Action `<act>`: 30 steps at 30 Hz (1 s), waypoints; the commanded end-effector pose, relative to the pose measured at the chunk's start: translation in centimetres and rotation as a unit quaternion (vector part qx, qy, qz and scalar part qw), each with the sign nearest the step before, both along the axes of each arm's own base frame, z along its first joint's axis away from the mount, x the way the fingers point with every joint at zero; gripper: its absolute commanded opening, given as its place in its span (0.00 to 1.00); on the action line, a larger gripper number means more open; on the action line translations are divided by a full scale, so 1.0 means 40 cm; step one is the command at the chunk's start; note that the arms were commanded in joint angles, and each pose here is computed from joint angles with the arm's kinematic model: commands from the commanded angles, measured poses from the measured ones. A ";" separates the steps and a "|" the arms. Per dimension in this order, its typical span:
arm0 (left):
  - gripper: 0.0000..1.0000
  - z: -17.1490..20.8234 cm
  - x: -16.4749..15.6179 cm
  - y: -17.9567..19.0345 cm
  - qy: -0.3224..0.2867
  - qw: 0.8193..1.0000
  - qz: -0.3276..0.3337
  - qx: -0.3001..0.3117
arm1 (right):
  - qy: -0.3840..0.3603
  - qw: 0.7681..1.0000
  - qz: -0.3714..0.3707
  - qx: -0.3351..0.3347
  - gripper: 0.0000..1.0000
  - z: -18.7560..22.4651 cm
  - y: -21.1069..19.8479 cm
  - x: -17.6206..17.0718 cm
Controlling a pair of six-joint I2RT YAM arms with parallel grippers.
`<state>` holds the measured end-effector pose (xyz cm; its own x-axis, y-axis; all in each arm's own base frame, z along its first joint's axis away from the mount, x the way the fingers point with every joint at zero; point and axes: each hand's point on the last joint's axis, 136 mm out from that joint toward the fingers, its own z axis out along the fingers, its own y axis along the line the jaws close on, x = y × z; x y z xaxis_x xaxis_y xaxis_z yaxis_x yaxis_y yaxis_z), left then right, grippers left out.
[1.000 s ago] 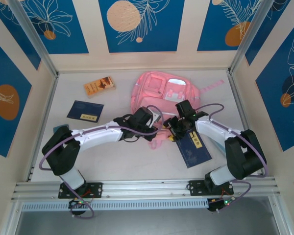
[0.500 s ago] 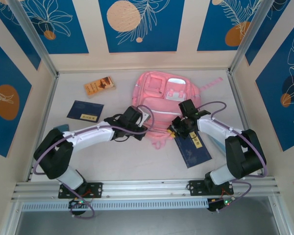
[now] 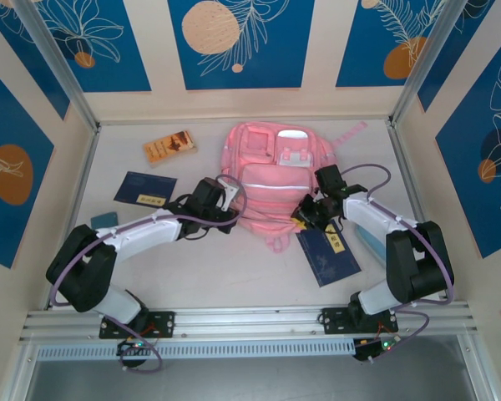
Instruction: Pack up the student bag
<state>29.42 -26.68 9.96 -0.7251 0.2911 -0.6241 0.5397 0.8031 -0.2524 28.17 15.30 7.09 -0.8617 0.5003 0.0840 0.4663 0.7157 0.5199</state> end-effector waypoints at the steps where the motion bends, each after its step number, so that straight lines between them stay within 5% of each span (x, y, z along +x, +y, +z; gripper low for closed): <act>1: 0.00 0.006 0.037 0.077 -0.011 0.998 0.056 0.014 | -0.027 0.998 0.019 -0.051 0.15 0.015 -0.067 0.007; 11: 0.00 0.016 0.099 0.092 -0.025 0.998 0.053 -0.004 | -0.041 0.998 0.032 -0.036 0.17 0.040 -0.088 0.011; 17: 0.00 0.000 0.066 0.052 0.019 0.999 0.018 -0.032 | -0.063 0.997 0.023 -0.026 0.50 0.093 -0.078 0.013; 24: 0.38 -0.043 0.046 0.069 0.065 0.996 0.050 -0.028 | -0.106 0.983 0.064 -0.136 0.60 0.165 -0.086 0.007; 30: 0.49 -0.029 0.067 0.137 0.081 0.985 0.150 -0.027 | -0.179 0.943 0.220 -0.175 0.59 0.214 0.071 0.027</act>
<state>31.51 -22.77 7.77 -0.8477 0.1241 -0.5157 0.3433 0.8695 -0.3550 28.94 16.56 15.40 -0.9335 0.1999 -0.2976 0.0754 0.9209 0.3823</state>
